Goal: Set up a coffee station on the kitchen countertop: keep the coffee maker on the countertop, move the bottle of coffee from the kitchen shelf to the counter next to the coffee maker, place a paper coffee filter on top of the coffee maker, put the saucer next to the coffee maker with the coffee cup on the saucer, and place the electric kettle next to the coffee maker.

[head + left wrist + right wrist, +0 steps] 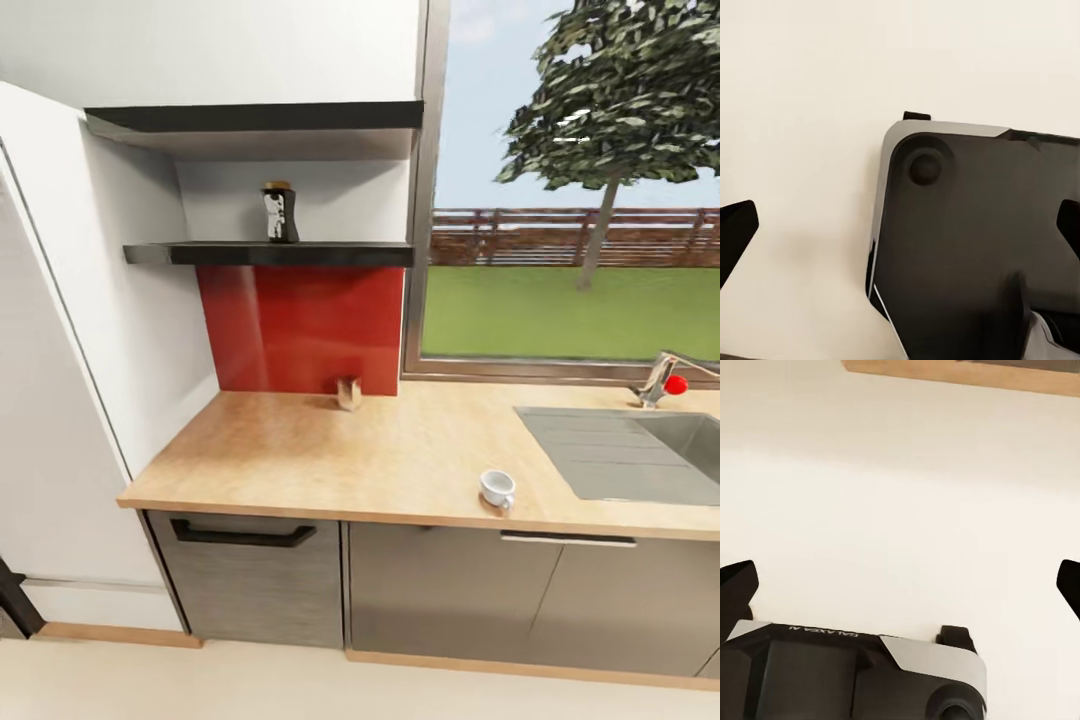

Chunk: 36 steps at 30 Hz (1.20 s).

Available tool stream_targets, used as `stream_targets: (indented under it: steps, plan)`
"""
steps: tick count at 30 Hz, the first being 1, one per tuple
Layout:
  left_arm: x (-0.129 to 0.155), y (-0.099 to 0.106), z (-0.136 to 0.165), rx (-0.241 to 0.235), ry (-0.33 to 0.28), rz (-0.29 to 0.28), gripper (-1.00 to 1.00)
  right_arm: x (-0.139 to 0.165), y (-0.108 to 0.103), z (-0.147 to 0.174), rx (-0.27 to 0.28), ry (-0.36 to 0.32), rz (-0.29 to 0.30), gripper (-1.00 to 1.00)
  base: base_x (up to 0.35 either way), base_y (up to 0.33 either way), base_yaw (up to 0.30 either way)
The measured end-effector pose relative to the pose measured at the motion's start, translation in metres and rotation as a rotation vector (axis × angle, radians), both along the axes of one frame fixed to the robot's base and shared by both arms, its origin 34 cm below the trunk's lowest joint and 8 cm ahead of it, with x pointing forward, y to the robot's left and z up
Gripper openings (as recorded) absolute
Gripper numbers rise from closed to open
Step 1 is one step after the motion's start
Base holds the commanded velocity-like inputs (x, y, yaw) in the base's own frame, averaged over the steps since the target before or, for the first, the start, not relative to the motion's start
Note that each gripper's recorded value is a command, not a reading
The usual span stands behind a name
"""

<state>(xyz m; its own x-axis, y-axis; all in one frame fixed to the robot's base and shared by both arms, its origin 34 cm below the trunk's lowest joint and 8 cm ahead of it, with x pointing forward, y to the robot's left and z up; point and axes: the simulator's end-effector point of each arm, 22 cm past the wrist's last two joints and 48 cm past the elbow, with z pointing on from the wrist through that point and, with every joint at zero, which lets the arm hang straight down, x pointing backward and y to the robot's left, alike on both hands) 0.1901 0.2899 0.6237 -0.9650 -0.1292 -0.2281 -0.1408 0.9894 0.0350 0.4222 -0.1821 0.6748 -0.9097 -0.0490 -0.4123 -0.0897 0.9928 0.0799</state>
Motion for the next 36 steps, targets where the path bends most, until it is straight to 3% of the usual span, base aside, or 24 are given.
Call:
stream_targets:
  steps: [6,16,30,33,34,36]
  plan:
    - [-0.001,-0.002,0.000,-0.002,0.002,0.002,1.00,0.000,0.000,0.000,-0.001,0.000,0.001,1.00,0.031,0.306,-0.094]
    - [-0.004,0.000,-0.001,0.002,0.006,0.006,1.00,0.000,-0.007,-0.001,-0.011,0.001,0.006,1.00,-0.197,0.241,-0.012]
    - [0.001,0.001,0.000,0.009,-0.003,-0.014,1.00,0.000,-0.007,-0.001,-0.013,0.000,0.006,1.00,-0.073,0.066,0.000]
    - [0.034,0.004,0.008,0.020,-0.101,-0.031,1.00,0.000,-0.007,-0.001,-0.013,0.000,0.005,1.00,-0.001,0.001,0.000]
    - [0.066,0.006,0.016,0.027,-0.184,-0.040,1.00,0.000,-0.007,-0.001,-0.014,0.000,0.005,1.00,0.000,0.000,0.000]
    - [0.102,0.006,0.028,0.031,-0.271,-0.047,1.00,0.000,-0.007,-0.001,-0.014,0.000,0.005,1.00,0.000,0.000,0.000]
